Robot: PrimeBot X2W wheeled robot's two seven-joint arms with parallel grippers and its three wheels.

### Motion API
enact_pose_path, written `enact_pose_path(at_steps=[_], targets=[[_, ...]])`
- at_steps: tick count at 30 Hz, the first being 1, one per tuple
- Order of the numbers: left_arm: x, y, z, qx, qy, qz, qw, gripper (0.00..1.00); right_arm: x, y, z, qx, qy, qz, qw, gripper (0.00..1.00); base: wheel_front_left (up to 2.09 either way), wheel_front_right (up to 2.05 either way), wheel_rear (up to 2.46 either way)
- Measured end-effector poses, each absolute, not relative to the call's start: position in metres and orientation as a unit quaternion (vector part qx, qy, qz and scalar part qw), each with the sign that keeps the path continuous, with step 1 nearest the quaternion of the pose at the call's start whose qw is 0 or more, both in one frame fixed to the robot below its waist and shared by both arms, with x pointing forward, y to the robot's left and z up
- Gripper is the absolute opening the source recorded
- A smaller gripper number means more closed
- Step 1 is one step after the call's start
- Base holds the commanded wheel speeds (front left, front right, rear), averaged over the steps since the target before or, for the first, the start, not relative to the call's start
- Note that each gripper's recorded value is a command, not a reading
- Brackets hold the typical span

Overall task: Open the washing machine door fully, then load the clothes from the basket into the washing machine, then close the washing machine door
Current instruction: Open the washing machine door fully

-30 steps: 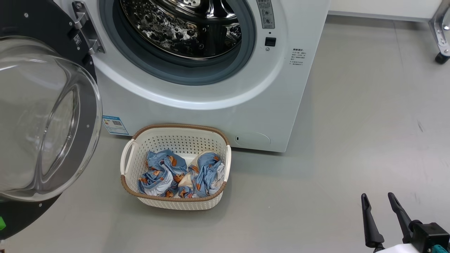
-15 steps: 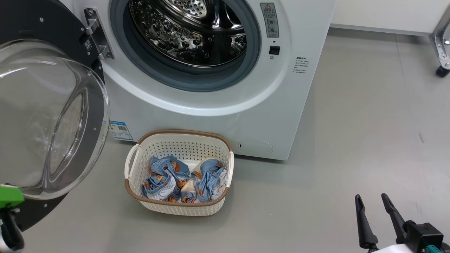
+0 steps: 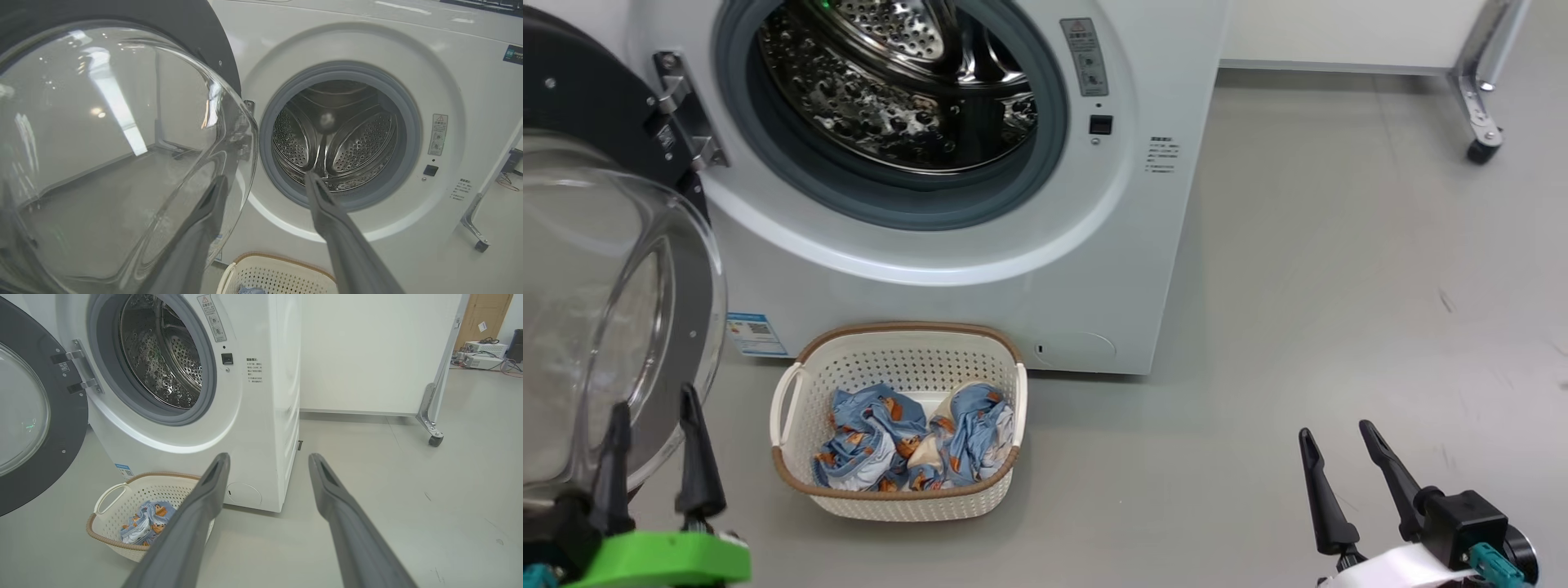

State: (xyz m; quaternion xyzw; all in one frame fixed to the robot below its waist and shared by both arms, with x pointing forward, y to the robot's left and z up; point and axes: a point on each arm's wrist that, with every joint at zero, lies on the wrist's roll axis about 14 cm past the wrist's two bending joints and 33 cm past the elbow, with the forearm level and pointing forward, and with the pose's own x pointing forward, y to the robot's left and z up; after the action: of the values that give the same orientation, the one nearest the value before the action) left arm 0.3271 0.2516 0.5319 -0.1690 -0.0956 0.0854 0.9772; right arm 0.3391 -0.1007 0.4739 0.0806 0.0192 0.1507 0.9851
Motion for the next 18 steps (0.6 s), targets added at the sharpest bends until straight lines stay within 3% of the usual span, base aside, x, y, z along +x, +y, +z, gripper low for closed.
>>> enact_pose_path(at_steps=[18], targets=[[0.298,0.22,0.423,-0.169,0.093,0.06,0.979,1.0,0.345,-0.138,0.482,0.068,0.001,0.098,0.993,1.0,0.0,0.0,0.0]])
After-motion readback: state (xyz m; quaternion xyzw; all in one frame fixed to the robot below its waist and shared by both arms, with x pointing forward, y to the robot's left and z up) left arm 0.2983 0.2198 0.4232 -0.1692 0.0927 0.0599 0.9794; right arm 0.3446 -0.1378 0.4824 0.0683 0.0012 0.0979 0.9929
